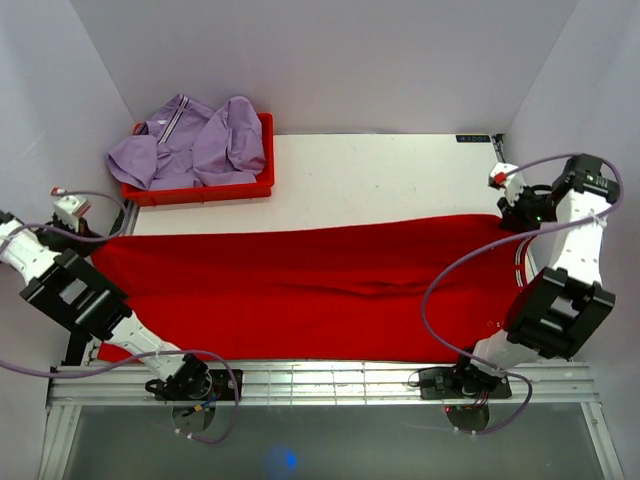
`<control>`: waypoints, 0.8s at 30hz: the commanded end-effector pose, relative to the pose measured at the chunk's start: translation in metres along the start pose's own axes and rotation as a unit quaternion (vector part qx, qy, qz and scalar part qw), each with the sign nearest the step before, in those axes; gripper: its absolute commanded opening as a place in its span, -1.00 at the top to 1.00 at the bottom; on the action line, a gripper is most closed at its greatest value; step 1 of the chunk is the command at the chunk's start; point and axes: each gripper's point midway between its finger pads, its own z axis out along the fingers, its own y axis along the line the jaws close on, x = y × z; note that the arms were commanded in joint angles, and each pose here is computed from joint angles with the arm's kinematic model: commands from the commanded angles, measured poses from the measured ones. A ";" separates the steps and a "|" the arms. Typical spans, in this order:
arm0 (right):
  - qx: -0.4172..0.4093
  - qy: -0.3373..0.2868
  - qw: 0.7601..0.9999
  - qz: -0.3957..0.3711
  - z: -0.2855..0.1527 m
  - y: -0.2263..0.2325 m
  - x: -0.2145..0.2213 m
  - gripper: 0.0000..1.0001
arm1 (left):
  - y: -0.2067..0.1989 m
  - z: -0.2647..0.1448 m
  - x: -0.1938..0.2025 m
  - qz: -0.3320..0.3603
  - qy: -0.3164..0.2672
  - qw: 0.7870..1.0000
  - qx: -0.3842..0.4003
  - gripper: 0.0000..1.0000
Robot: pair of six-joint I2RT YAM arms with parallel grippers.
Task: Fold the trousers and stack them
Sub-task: Fold the trousers
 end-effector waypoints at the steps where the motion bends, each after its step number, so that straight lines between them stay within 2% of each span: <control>1: -0.008 0.031 0.988 -0.153 -0.031 0.031 0.025 0.85 | -0.017 -0.051 0.027 0.040 0.000 0.998 -0.049 1.00; 4: -0.008 0.057 0.981 -0.184 -0.048 0.058 0.053 0.85 | -0.041 -0.079 0.065 0.075 0.054 0.993 -0.071 1.00; 5: -0.020 0.067 0.983 -0.171 -0.046 0.079 0.071 0.84 | -0.060 -0.077 0.088 0.061 0.083 0.993 -0.051 1.00; 8: -0.068 0.092 0.980 -0.160 -0.029 0.122 0.107 0.84 | -0.092 -0.074 0.125 0.013 0.109 0.994 -0.020 1.00; 12: -0.114 0.116 0.976 -0.142 0.001 0.162 0.141 0.84 | -0.146 -0.057 0.171 -0.069 0.163 0.982 0.069 1.00; 14: -0.126 0.132 0.975 -0.128 0.011 0.172 0.156 0.85 | -0.142 -0.049 0.191 -0.082 0.194 0.976 0.055 1.00; 15: -0.127 0.136 0.975 -0.125 0.020 0.176 0.164 0.84 | -0.150 -0.040 0.197 -0.111 0.202 0.971 0.056 1.00; 17: -0.131 0.140 0.975 -0.111 0.031 0.178 0.172 0.85 | -0.139 -0.033 0.210 -0.115 0.222 0.967 0.037 1.00; 18: -0.117 0.146 0.978 -0.095 0.035 0.171 0.176 0.85 | -0.139 -0.024 0.209 -0.148 0.228 0.962 0.034 1.00; 21: -0.122 0.137 0.982 -0.039 0.044 0.161 0.174 0.85 | -0.124 -0.002 0.206 -0.188 0.233 0.954 0.027 1.00; 24: -0.117 0.127 0.985 -0.014 0.053 0.135 0.167 0.84 | -0.099 0.020 0.194 -0.184 0.231 0.955 0.011 1.00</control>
